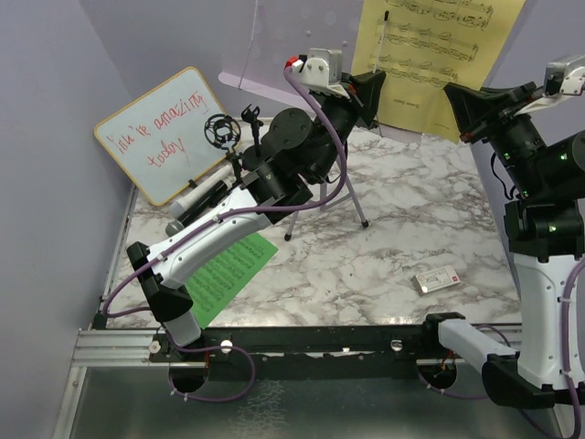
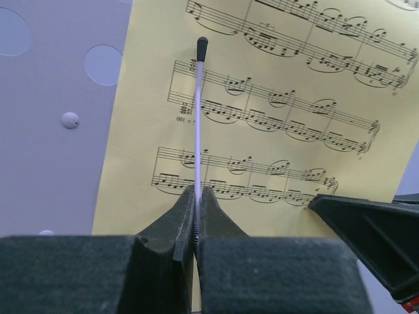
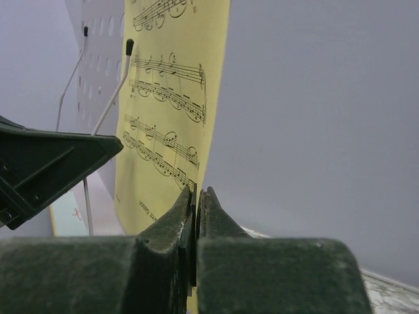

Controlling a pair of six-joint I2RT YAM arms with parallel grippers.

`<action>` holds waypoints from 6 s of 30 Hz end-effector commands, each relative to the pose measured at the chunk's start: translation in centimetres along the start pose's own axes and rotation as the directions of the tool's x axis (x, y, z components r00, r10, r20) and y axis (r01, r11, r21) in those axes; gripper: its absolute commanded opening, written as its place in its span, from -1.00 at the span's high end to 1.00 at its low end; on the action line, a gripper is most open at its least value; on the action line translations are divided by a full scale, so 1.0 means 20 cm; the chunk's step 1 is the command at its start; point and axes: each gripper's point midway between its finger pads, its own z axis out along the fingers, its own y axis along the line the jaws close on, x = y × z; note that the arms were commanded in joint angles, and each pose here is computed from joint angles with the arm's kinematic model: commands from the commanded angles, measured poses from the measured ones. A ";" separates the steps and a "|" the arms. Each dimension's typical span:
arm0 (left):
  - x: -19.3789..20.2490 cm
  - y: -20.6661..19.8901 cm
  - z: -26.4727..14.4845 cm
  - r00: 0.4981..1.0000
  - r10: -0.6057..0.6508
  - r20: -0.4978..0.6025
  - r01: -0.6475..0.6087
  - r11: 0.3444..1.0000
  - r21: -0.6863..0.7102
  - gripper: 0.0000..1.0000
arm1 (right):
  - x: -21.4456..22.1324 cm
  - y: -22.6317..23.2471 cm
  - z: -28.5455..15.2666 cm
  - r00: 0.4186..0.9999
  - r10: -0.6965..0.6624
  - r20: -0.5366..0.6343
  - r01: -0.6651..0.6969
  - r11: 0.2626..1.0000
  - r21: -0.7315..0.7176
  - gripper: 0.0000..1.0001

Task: Pack up the instrument practice props
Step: Pick up the sheet music from the music stand, then place the sheet music at the center of the board.

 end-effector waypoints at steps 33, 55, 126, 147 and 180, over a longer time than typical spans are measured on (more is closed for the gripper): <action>-0.03 0.05 -0.09 0.993 0.109 -0.036 -0.109 0.994 0.009 -0.23 | 0.15 -0.41 -0.78 0.958 0.159 0.239 -0.283 0.654 0.701 0.99; -0.02 0.22 -0.43 0.934 0.330 -0.137 -0.324 0.944 0.066 -0.85 | 0.67 -0.25 -0.73 0.902 0.388 -0.191 -0.190 0.751 0.632 0.99; 1.20 0.31 -1.23 0.509 0.861 -0.003 -0.714 0.425 0.557 -0.97 | 1.37 0.23 -0.62 0.480 0.744 -0.464 -0.665 0.654 0.360 0.98; 1.23 0.19 -1.08 0.461 0.883 0.086 -0.856 0.418 0.304 -0.42 | 1.36 0.25 -0.62 0.462 0.757 -0.462 -0.685 0.635 0.356 0.99; 1.08 0.46 -1.26 0.186 0.982 -0.021 -0.732 0.153 0.665 1.00 | 1.33 0.24 -0.69 0.576 0.613 -0.541 -0.563 0.777 0.282 -0.52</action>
